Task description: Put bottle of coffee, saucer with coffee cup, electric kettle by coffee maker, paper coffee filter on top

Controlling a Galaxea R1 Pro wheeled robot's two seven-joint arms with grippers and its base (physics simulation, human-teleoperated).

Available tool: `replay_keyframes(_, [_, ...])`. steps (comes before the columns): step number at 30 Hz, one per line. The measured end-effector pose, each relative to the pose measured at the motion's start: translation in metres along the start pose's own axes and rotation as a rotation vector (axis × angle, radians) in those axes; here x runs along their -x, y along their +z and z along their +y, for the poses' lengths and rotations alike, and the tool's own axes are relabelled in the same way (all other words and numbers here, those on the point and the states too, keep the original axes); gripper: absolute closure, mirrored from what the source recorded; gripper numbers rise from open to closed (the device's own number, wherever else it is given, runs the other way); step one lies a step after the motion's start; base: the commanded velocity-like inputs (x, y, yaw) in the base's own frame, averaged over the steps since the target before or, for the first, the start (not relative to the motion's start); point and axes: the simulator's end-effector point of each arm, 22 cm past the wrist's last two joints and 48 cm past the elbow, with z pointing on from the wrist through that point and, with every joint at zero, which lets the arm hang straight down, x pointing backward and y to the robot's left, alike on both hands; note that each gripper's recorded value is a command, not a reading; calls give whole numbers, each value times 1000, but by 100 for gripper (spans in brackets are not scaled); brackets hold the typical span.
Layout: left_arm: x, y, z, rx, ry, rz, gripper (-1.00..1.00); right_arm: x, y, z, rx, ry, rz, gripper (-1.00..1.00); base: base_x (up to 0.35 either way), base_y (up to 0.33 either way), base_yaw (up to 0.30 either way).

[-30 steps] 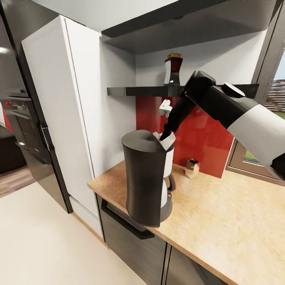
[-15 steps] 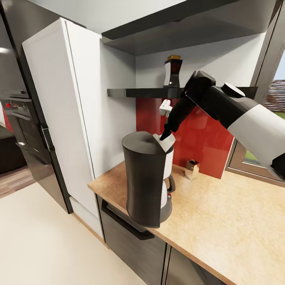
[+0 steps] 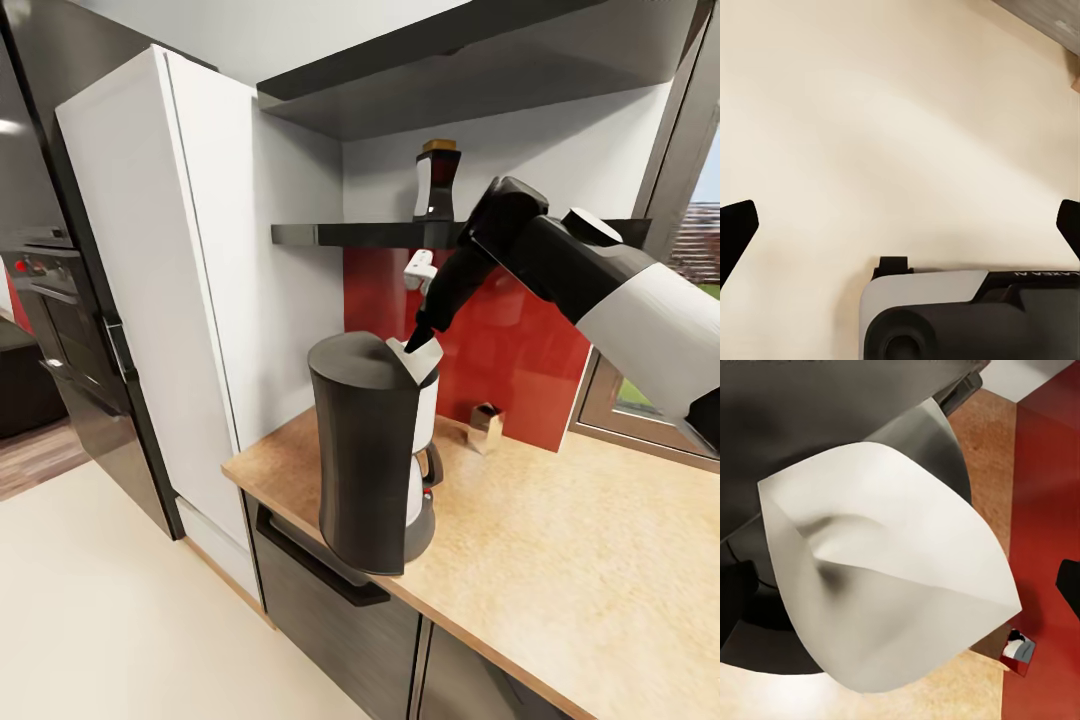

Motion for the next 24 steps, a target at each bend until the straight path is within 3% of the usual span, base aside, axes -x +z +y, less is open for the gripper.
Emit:
replay_keyframes(20, [-1, 0, 0, 0, 1, 2, -100, 0, -14, -12, -7, 41, -50, -100, -118, -61, 0])
replay_keyframes(24, [-1, 0, 0, 0, 1, 2, -100, -18, -18, -26, -24, 72, -39, -100, -220, -134, 0])
